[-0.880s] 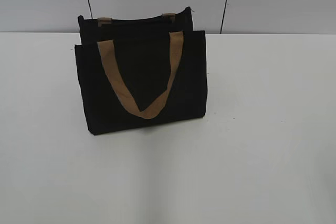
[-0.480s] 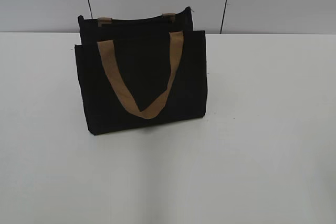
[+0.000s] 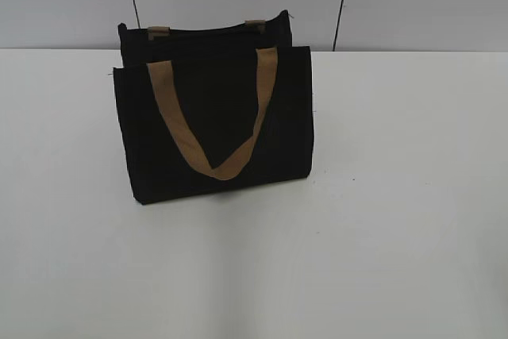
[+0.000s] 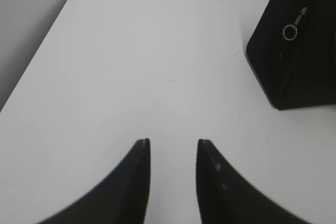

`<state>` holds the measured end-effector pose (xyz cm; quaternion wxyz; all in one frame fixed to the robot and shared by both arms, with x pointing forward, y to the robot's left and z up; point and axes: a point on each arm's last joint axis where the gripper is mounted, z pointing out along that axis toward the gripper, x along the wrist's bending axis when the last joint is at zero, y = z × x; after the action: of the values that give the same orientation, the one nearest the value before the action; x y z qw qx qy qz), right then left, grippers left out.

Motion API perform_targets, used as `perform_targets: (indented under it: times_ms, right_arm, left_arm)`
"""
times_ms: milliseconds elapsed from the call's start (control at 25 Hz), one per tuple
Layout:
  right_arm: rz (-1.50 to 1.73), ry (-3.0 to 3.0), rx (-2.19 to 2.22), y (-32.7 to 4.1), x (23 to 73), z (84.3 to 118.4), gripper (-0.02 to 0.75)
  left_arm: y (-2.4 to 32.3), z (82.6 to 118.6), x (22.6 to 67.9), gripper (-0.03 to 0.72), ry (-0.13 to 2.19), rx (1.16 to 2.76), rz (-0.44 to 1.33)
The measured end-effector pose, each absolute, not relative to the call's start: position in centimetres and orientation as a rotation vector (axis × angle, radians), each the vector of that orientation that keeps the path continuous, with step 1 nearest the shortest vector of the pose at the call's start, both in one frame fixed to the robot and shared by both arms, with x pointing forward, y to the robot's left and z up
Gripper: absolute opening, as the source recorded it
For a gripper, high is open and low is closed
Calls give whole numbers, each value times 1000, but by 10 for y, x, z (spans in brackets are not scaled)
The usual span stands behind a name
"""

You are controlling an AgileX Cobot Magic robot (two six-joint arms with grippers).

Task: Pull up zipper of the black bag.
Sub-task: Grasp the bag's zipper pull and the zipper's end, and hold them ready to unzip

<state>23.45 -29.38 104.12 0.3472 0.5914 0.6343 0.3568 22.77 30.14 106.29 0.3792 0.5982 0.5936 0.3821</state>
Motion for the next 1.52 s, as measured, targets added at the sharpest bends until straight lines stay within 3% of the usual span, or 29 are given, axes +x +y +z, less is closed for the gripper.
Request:
perform_targets:
  times_ms: [400,480,640,720,840,1120,1320,1520]
  right_arm:
    - [926,1645,1534,-294,235,1041,396]
    - [926,1645,1534,-294,235,1041,396]
    - [926,1645,1534,-294,235,1041,396]
    - [926,1645,1534,-294,235,1041,396]
    - [926,1645,1534,-294,235,1041,396]
    - [926,1645,1535,-294,235,1041,396]
    - [926,1645,1535,-294,235,1041,396]
    - [926,1645,1535,-294,235,1041,396]
  left_arm:
    - [301,1063,228,238,1516,1528,976]
    - [301,1063,228,308,1516,1528,976]
    - [302,1063,228,570,1518,1529,983]
    - [302,1063,228,617,1520,1530,987]
    - [302,1065,228,610,1511,1521,999]
    - [303,1105,251,594,1292,1325,1180]
    - [299,1107,308,589,1145,1278,1224]
    - [290,1081,372,589,1049,1310,1254]
